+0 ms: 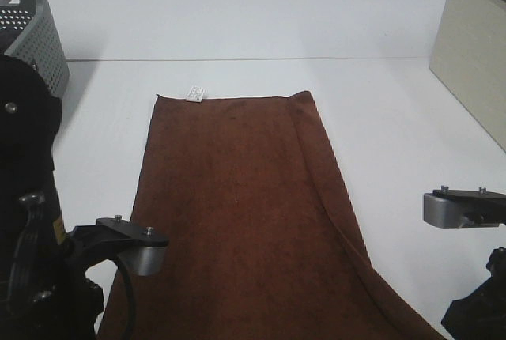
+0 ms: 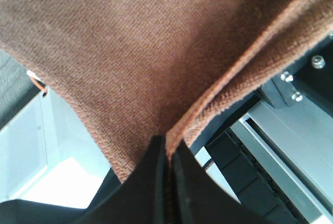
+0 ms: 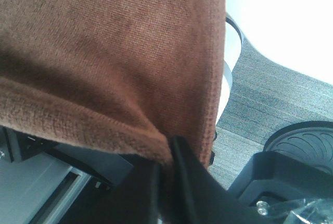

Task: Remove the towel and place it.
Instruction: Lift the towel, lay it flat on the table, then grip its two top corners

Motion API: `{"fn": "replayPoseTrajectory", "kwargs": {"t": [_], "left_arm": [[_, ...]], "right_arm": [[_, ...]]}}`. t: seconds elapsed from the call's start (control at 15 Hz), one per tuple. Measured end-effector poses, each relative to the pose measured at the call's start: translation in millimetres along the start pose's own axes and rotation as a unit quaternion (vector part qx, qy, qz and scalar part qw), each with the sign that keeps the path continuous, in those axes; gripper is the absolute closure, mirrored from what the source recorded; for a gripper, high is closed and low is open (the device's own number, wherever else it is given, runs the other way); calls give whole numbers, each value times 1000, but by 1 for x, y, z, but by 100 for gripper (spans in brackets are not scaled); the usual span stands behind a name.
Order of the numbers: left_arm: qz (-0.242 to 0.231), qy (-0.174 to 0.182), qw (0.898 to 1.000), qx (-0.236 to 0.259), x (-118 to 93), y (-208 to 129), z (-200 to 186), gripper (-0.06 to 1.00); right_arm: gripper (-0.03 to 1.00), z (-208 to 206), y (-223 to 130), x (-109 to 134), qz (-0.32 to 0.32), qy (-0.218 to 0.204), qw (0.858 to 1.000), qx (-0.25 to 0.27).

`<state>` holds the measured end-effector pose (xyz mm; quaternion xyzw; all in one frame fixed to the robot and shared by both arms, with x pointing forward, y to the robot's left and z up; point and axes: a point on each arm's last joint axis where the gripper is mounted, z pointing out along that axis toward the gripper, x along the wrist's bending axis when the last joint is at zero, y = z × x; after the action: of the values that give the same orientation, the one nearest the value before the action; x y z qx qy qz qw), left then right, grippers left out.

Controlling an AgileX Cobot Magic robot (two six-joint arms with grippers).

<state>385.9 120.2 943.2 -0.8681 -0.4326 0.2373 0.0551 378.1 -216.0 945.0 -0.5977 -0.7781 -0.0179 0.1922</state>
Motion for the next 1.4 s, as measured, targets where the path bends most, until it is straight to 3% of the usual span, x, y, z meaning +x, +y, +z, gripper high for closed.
{"fn": "replayPoseTrajectory", "kwargs": {"t": [0.27,0.47,0.8,0.93,1.07,1.2,1.27,1.4], "left_arm": [[-24,15,1000,-4,0,7,-6,94],[-33,20,999,-5,0,7,-5,94],[-39,4,999,4,-3,6,-5,94],[-48,-6,999,9,-5,5,-5,88],[-57,-23,998,8,-8,5,-5,48],[-63,-36,997,7,-10,6,-5,18],[-65,-41,997,8,-11,6,-5,12],[-70,-53,996,6,-13,6,-5,9]], "right_arm": [[91,10,4,-5,23,-9,999,37],[89,11,6,-5,37,-11,999,30],[78,12,5,-6,32,-13,999,33],[75,12,5,-5,26,-5,999,38],[58,12,4,-3,30,2,999,41],[39,12,4,-3,32,3,999,42],[33,12,3,-3,32,4,998,47],[30,11,1,-2,32,6,998,58]]}}
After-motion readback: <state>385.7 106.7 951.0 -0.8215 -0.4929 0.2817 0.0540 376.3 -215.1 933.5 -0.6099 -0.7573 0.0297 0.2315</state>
